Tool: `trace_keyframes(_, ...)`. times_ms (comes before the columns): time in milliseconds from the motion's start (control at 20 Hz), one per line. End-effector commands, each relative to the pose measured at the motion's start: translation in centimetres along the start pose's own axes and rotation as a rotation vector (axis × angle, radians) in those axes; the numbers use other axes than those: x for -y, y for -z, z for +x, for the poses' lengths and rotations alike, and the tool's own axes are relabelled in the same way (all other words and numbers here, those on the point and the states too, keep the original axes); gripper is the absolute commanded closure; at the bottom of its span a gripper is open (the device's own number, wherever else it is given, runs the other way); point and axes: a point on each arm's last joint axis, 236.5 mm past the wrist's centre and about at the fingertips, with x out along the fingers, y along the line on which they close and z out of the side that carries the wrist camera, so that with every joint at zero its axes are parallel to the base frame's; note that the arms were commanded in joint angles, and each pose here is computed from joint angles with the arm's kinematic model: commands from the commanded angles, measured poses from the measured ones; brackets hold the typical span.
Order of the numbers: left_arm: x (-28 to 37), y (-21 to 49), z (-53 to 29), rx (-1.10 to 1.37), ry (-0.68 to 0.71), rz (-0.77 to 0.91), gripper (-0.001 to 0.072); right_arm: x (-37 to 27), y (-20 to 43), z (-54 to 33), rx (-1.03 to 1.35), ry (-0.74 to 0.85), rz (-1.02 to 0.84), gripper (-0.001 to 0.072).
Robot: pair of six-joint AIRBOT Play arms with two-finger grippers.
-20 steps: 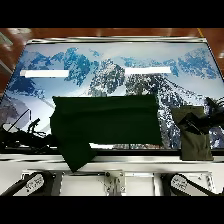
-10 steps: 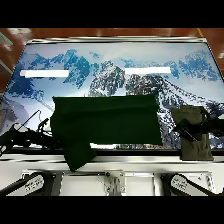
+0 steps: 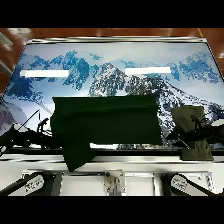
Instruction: Fold the shirts.
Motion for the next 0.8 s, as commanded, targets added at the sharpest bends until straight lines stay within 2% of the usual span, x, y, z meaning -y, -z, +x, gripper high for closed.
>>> trace_keyframes(0, 0.7, 0.4, -0.5, -0.005, 0.025, 0.009, 0.0661, 0.0, -0.2, 1.1, 0.028, -0.021, 0.021, 0.0084)
trace_keyframes(200, 0.9, 0.5, -0.5, -0.011, 0.029, 0.01, 0.0661, -1.3, -0.8, 2.0, 0.072, -0.093, 0.047, 0.0086)
trace_keyframes(550, 0.8, 0.5, -0.5, -0.008, 0.028, 0.01, 0.0661, -0.5, 0.6, 4.7, 0.072, -0.108, 0.101, 0.0098)
trace_keyframes(600, 0.8, 0.5, -0.5, -0.008, 0.028, 0.01, 0.0661, -0.4, 0.3, 4.8, 0.087, -0.109, 0.11, 0.0162)
trace_keyframes(650, 0.8, 0.5, -0.5, -0.009, 0.028, 0.01, 0.0661, -0.4, -0.1, 4.8, 0.104, -0.109, 0.116, 0.0169)
trace_keyframes(750, 0.8, 0.4, -0.5, -0.007, 0.028, 0.01, 0.0661, -0.4, -0.8, 4.7, 0.133, -0.111, 0.123, 0.0318)
